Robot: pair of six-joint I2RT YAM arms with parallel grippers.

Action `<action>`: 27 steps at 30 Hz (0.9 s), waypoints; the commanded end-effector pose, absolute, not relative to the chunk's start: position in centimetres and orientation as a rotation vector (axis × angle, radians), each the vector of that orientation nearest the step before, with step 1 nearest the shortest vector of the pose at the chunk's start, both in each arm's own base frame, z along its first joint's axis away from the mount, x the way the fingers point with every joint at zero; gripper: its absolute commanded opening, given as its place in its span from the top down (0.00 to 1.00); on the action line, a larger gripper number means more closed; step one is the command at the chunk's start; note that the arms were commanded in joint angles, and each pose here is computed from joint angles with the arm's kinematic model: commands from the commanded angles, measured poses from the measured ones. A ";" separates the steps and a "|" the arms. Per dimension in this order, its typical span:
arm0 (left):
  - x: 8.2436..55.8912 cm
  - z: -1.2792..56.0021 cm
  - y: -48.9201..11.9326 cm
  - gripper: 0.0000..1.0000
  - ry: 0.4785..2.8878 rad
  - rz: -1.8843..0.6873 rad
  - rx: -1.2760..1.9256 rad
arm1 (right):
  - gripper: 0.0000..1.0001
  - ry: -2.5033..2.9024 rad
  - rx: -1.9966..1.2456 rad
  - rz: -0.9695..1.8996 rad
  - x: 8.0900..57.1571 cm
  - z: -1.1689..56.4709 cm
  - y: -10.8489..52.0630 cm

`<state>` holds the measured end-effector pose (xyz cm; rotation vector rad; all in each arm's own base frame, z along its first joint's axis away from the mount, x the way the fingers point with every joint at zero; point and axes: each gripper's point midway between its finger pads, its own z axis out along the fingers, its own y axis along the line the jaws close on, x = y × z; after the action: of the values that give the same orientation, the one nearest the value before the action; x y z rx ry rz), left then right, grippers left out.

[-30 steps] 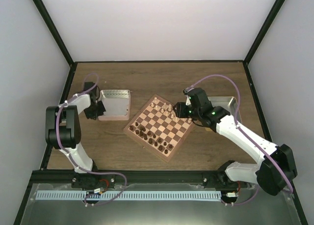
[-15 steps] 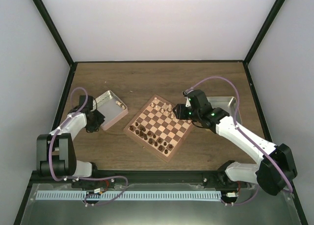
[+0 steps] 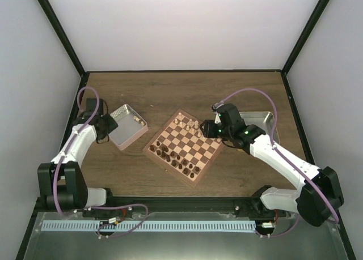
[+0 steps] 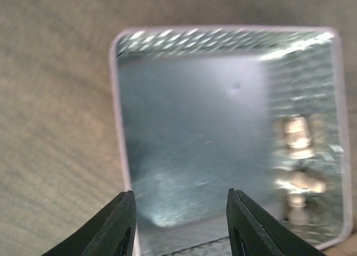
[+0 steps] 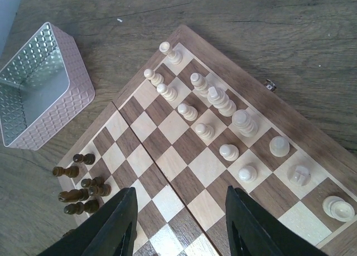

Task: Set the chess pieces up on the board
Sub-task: Adjust the storage box at the center of the board, then pick up the chess piece from the storage box.

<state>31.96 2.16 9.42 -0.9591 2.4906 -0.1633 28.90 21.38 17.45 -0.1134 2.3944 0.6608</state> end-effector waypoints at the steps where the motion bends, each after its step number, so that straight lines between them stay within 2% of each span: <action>1: 34.2 13.0 0.2 0.53 2.475 -0.248 -0.695 | 0.55 2.370 -0.106 0.686 29.1 18.0 21.7; 4: 35.8 13.2 -1.7 0.53 2.458 -0.389 -0.639 | 0.55 2.374 -0.099 0.696 29.2 18.0 21.8; 11: 39.1 9.9 -3.8 0.67 2.454 -0.582 -0.762 | 0.55 2.379 -0.079 0.690 29.2 18.0 21.6; 18: 42.0 7.3 -5.9 0.63 2.378 -0.787 -0.844 | 0.55 2.383 -0.062 0.703 29.2 18.1 21.7; 27: 41.8 3.9 -6.3 0.66 2.493 -0.672 -0.907 | 0.56 2.392 -0.047 0.691 29.1 17.8 21.5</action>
<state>40.76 -6.12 3.64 -0.9093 2.5007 -0.6880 28.97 21.56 17.63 -0.0631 2.3950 0.6938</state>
